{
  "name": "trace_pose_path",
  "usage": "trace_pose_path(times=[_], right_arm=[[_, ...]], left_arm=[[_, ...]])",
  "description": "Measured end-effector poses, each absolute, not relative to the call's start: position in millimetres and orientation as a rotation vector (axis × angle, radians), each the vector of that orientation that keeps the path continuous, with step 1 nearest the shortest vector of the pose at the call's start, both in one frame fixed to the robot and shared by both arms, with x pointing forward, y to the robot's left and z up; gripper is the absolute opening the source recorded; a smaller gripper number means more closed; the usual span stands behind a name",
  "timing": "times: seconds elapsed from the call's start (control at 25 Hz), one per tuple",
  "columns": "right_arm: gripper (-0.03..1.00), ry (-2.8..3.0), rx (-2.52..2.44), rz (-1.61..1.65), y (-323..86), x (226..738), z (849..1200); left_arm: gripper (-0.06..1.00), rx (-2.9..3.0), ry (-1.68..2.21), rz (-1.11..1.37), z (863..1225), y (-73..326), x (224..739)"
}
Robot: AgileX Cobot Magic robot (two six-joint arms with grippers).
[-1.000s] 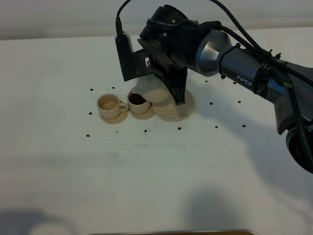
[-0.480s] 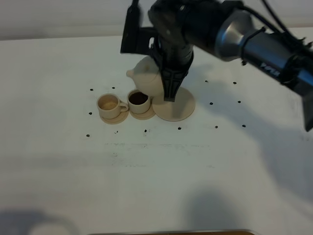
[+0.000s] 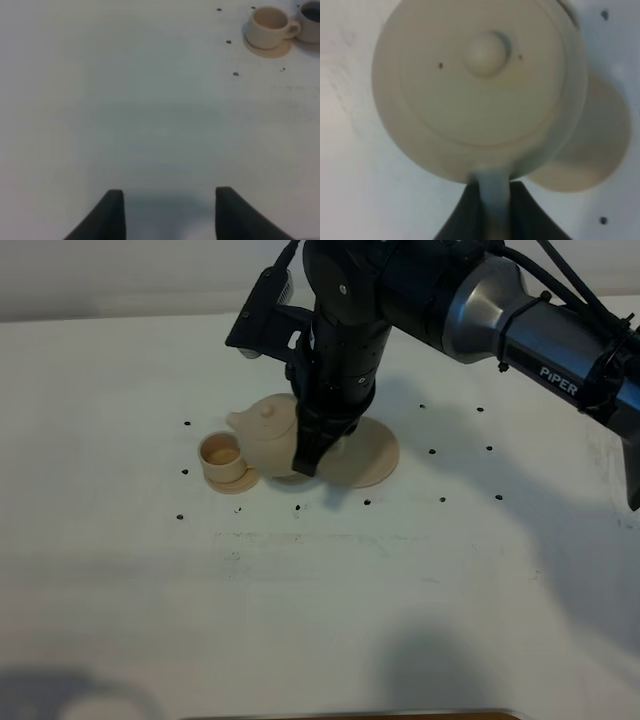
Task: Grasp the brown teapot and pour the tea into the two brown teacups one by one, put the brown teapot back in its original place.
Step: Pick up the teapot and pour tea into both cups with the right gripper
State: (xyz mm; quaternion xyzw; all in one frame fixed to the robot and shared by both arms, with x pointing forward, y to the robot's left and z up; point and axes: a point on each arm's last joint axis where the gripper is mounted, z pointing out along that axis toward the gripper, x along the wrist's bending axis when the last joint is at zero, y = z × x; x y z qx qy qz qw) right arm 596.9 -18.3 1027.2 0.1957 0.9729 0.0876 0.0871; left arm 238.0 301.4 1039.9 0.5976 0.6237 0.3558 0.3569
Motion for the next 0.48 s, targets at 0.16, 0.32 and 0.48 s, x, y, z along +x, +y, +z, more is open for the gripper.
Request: trace_pose_path(times=[0.16, 0.32, 0.48], right_arm=[[0.08, 2.913, 0.629, 0.261, -19, 594, 1023], [0.08, 2.956, 0.645, 0.202, -26, 584, 1013], [0.08, 2.981, 0.666, 0.157, -35, 573, 1009]], left_arm=[[0.48, 1.543, 1.610, 0.919, 1040, 301, 238], [0.48, 1.543, 1.610, 0.919, 1040, 301, 238], [0.48, 1.543, 1.610, 0.919, 1040, 301, 238]])
